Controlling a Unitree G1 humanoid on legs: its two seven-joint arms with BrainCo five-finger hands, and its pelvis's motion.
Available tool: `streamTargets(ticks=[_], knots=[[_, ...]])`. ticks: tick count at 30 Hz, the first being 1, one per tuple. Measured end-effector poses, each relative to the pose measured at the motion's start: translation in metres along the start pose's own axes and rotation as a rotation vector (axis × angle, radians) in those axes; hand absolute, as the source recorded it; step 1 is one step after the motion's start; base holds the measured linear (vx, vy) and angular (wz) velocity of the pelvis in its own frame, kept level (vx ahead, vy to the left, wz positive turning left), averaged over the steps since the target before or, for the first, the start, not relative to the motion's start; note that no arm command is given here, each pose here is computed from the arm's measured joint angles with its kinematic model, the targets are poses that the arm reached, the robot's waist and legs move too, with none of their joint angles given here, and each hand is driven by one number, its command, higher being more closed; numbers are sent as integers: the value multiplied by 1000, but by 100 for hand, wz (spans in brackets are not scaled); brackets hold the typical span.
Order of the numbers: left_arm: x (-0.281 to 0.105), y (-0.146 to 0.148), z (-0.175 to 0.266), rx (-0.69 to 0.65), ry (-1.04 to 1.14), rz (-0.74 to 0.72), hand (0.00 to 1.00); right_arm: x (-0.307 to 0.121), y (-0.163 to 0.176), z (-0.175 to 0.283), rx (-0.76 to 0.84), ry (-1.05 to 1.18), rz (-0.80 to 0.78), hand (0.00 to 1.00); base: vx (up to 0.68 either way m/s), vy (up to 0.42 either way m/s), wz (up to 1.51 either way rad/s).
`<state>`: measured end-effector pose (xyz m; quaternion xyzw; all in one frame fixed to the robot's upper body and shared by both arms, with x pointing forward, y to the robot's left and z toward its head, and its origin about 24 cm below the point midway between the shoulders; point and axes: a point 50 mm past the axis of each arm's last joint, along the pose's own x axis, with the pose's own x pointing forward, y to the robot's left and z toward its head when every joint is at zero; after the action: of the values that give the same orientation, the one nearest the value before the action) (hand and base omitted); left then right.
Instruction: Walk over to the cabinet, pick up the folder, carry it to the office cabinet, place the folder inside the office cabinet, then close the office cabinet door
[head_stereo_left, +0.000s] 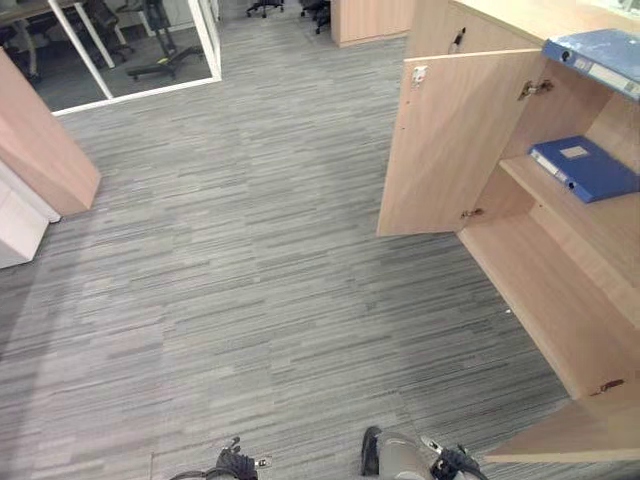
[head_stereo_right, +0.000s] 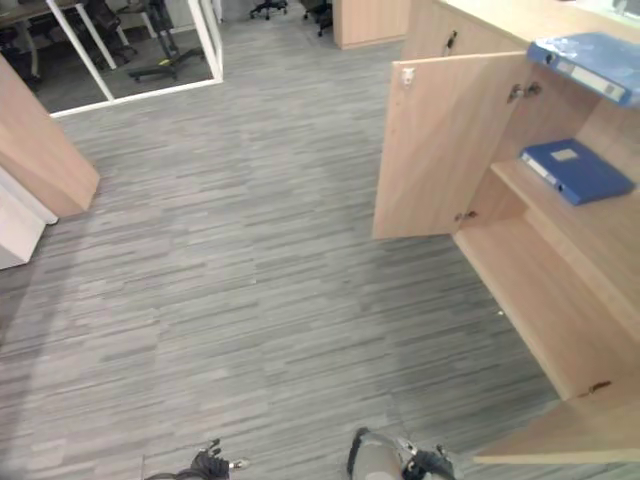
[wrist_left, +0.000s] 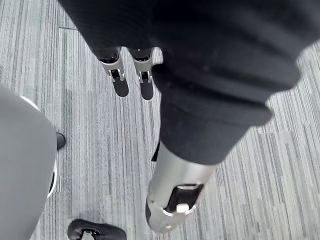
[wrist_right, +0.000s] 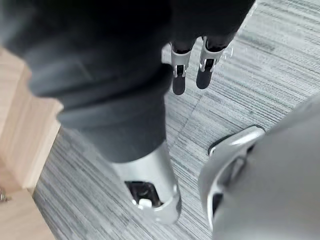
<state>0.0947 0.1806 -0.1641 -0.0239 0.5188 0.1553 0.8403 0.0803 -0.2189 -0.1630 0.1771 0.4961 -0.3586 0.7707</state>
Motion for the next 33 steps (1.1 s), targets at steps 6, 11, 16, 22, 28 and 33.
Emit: streamTargets(ticks=[6,11,16,22,28,33], knots=[[0,13,7,-85,-38,50,0,-2,-13,-12,49,36,-36,0,374,-186,-35],[0,11,15,-146,-74,58,0,-1,-4,-10,51,40,-18,0,315,90,-98],[0,8,18,-177,-84,53,0,-1,10,-2,3,9,26,0,387,316,-74],[2,23,25,-161,-100,82,0,-6,26,-13,-58,29,78,0,421,379,-78],[4,36,14,-67,-31,95,0,-4,23,-18,-39,78,71,0,272,179,-69],[3,36,7,-32,-9,85,0,-2,15,-10,-18,57,47,0,200,44,-61]])
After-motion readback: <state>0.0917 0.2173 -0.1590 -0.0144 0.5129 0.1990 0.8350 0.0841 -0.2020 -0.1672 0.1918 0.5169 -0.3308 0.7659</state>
